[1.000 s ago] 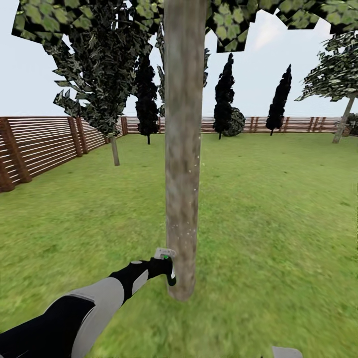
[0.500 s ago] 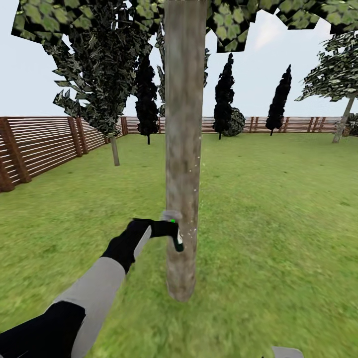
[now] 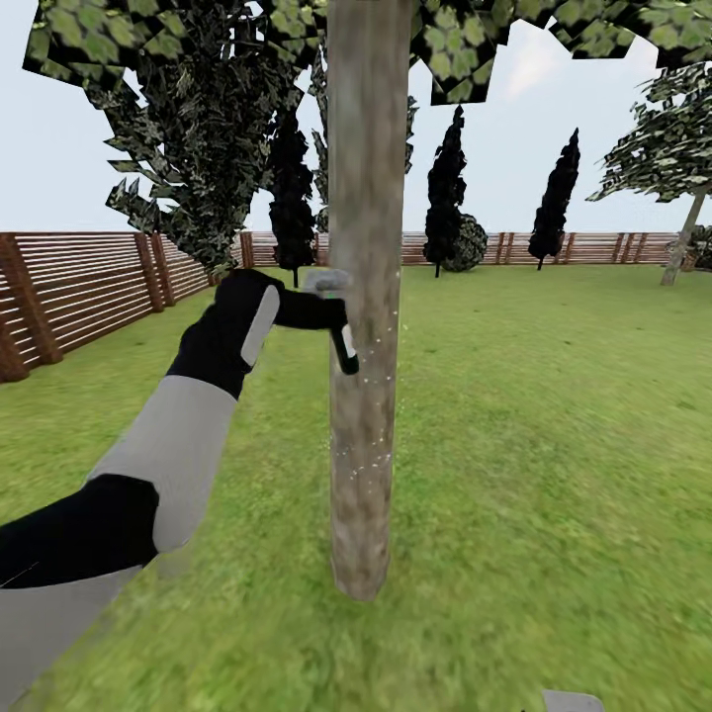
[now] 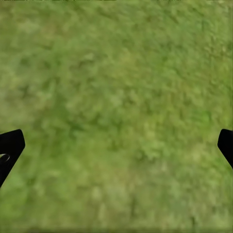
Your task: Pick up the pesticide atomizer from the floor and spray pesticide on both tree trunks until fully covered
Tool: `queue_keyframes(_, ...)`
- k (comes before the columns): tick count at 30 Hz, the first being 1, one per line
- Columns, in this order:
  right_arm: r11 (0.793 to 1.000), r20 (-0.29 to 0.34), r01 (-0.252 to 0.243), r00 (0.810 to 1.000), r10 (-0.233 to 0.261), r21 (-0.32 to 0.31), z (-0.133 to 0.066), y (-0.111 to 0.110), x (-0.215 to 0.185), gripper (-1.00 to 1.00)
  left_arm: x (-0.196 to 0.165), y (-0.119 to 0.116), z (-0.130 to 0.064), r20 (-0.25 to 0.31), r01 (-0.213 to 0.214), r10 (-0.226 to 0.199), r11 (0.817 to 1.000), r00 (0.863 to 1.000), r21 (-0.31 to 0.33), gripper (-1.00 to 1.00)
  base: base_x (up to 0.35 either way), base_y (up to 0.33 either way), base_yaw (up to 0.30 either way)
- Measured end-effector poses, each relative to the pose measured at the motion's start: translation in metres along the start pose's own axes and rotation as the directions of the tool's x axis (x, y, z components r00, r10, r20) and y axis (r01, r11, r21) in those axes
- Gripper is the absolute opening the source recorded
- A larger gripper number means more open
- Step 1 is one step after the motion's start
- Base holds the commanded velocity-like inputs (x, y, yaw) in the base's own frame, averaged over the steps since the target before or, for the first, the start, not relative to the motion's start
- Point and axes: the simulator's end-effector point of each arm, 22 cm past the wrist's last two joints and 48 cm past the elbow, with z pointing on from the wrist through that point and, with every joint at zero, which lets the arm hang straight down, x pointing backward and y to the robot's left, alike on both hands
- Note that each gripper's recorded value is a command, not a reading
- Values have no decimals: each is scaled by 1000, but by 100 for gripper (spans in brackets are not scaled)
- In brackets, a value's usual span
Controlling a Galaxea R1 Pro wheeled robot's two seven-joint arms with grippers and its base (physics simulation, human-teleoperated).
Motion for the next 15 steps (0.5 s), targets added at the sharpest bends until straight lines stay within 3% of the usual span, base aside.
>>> queue_keyframes(2,1000,0,0,1000,0,0,0,0,0,100,-33,-2,-8,8,-21,21,1000,1000,-12,-100,0,0,0)
queue_keyframes(4,1000,0,0,1000,0,0,0,0,0,100,-89,-14,-30,51,-59,60,998,997,-20,-100,0,0,0)
queue_keyframes(9,1000,0,0,1000,0,0,0,0,0,100,-166,-35,-71,106,-110,115,993,988,-44,-100,0,0,0)
queue_keyframes(13,1000,-1,0,1000,0,0,0,0,0,100,-176,-36,-76,109,-114,119,992,987,-52,-100,0,0,0)
queue_keyframes(15,1000,-1,0,1000,0,0,0,0,0,100,-151,-23,-59,38,-79,81,995,996,-57,-100,0,0,0)
